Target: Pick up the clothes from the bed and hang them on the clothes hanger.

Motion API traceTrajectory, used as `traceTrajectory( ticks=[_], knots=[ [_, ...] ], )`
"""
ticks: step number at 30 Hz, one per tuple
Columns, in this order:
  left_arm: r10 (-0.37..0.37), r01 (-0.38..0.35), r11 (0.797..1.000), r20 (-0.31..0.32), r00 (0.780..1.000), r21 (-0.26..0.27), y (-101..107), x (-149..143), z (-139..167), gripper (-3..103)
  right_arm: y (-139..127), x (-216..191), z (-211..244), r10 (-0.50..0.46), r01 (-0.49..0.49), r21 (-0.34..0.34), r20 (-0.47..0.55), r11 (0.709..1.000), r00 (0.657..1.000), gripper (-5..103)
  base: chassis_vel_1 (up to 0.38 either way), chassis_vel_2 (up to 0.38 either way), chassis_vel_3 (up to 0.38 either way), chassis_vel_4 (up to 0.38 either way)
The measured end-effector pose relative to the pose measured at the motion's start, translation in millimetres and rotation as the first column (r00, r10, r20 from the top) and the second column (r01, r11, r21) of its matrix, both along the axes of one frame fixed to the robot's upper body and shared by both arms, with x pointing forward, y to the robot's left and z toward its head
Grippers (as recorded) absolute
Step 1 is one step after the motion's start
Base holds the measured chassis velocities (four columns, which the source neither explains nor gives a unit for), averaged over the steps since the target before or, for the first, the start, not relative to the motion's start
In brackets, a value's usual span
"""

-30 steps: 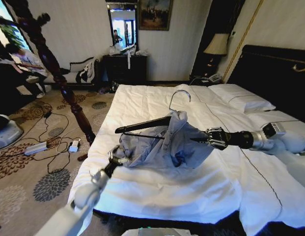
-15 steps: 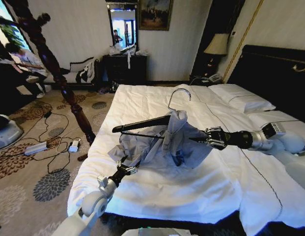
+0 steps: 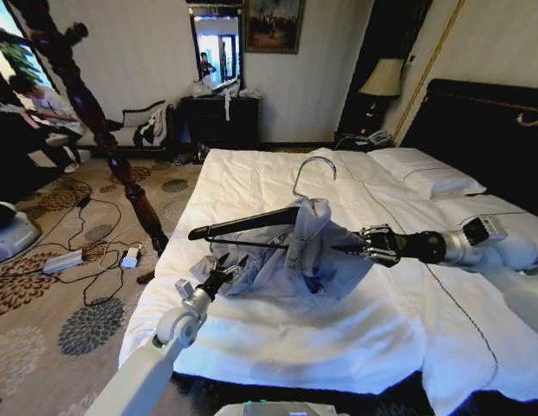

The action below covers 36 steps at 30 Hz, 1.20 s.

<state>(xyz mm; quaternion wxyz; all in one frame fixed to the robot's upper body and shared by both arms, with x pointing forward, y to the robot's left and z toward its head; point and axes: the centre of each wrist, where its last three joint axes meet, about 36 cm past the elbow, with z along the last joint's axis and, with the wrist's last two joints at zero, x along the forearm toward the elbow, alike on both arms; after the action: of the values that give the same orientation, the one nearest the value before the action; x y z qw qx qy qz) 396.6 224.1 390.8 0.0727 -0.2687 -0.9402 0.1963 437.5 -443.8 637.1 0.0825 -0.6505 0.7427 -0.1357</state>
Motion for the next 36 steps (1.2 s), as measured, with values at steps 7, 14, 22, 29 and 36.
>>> traceTrajectory(
  ticks=[7,14,22,29,36],
  knots=[
    [-0.034,0.033,0.999,-0.029,0.999,-0.014,-5.0,3.1,-9.5,52,1.7,-0.4,-0.4,0.006,-0.006,0.024,-0.008,1.000,1.000,20,0.000,0.000,0.000,0.000],
    [-0.036,0.035,0.998,-0.019,0.999,-0.053,-11.1,12.6,-10.1,24,5.1,-1.9,-2.9,0.019,-0.019,0.040,-0.006,0.999,1.000,20,0.000,0.000,0.000,0.000],
    [-0.039,0.038,0.997,-0.018,0.999,-0.060,-12.6,11.8,-7.9,9,5.4,-2.1,-3.5,0.005,-0.004,0.041,-0.019,0.999,1.000,20,0.000,0.000,0.000,0.000],
    [-0.046,0.047,0.997,0.013,0.999,-0.058,-0.9,8.7,0.7,36,0.2,0.0,-5.4,-0.021,0.022,0.045,-0.021,0.999,1.000,20,0.000,0.000,0.000,0.000],
    [-0.073,0.074,0.996,0.022,0.997,-0.057,15.7,9.5,1.2,57,2.5,-0.4,-3.1,-0.013,0.014,0.057,-0.014,0.998,1.000,20,0.000,0.000,0.000,0.000]
  ],
)
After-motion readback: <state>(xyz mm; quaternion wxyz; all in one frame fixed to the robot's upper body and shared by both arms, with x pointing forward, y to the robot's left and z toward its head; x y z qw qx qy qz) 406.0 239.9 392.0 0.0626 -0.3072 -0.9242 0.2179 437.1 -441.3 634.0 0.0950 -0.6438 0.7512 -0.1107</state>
